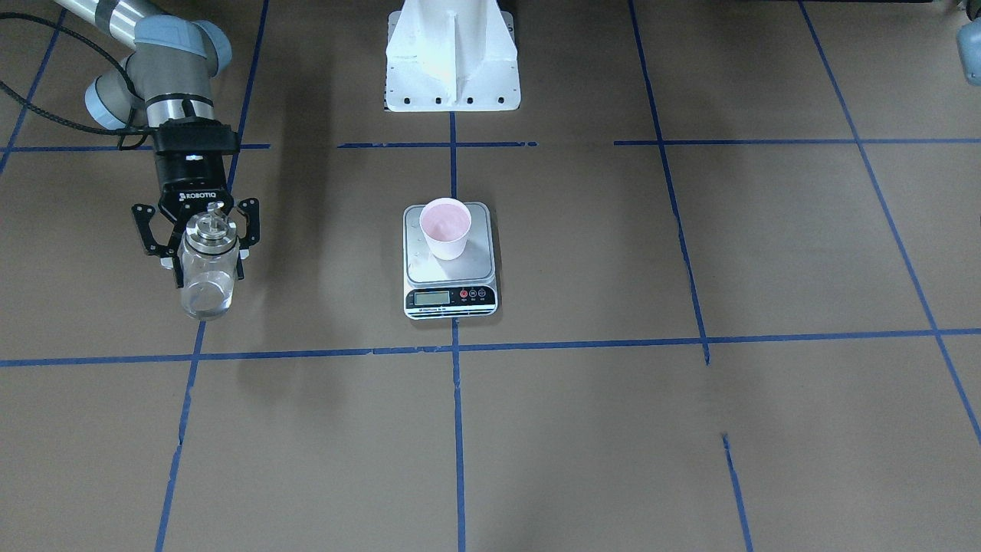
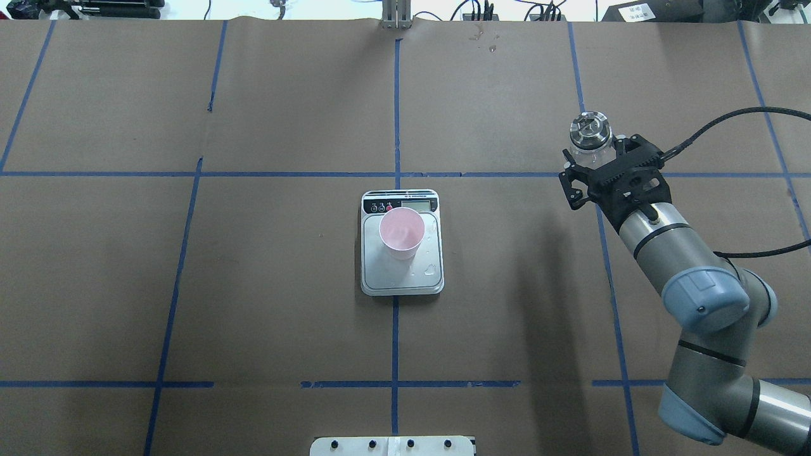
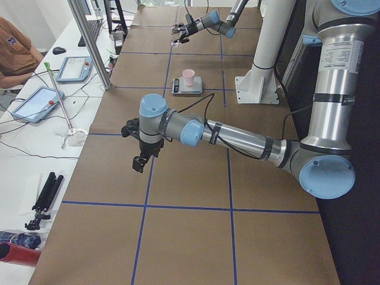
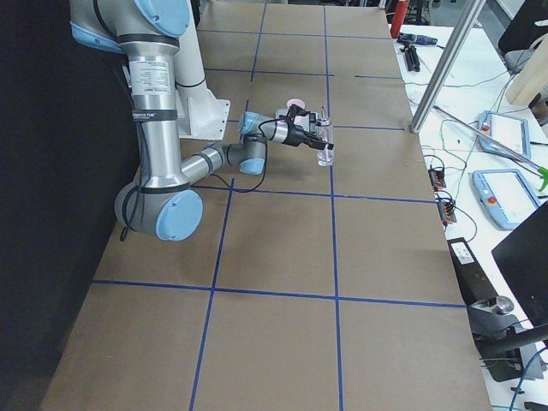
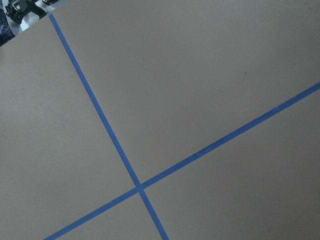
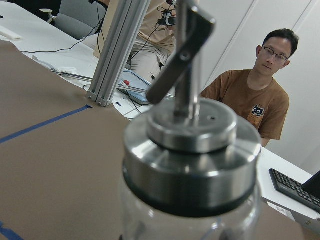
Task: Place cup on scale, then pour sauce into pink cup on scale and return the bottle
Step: 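Carry the upright bottle back toward its starting spot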
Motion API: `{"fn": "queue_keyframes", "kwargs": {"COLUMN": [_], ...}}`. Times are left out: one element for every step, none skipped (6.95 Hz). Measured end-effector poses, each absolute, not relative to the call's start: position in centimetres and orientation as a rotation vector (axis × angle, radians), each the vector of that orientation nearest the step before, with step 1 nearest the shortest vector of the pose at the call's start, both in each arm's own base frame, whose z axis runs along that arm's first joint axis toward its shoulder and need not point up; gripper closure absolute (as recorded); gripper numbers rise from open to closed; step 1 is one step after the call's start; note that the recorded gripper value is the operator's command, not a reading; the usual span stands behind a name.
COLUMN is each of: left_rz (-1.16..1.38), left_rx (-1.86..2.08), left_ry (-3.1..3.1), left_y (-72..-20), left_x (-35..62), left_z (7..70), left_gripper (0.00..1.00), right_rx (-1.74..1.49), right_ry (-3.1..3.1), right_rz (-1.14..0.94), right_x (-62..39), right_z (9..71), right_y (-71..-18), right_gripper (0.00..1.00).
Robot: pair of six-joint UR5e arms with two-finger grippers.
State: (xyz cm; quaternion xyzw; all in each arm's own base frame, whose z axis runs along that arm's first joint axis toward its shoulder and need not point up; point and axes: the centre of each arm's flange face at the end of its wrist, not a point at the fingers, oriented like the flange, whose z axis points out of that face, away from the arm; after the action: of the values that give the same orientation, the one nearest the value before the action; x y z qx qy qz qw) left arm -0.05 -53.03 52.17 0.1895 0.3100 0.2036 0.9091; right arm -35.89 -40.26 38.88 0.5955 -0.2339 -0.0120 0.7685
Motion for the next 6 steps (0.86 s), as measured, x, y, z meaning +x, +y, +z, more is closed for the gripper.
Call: {"fn": "queue_keyframes", "kwargs": {"left_rz": [0.42,0.42,0.42,0.42,0.42,0.42], "left_rx": [0.391,0.391,0.39,0.39,0.391,0.393], "left_ry": [0.64,0.64,0.639,0.64,0.64,0.639], "left_y": [-53.0,-53.0,-53.0,-53.0,-53.0,-53.0], "left_x": [0.0,0.0,-0.1,-0.1,0.0,0.0], "left_z": [52.2,52.2,52.2,52.2,52.2,52.1], "left_gripper": [0.0,0.0,0.0,0.0,0.0,0.0], "right_rx": [1.264,1.234,1.2,1.164,1.128,1.089], "right_ry": [-0.564,-0.605,-0.639,-0.674,-0.698,-0.7], "right_rz": [0.039,0.082,0.114,0.152,0.198,0.235], "right_x": [-35.3,-34.8,-34.4,-34.1,-33.9,-33.7], "right_z": [39.2,39.7,40.5,41.3,42.1,42.9], "right_y": [-39.9,-39.5,-39.2,-38.9,-38.7,-38.6], "right_gripper": [1.0,1.0,1.0,1.0,1.0,1.0]}}
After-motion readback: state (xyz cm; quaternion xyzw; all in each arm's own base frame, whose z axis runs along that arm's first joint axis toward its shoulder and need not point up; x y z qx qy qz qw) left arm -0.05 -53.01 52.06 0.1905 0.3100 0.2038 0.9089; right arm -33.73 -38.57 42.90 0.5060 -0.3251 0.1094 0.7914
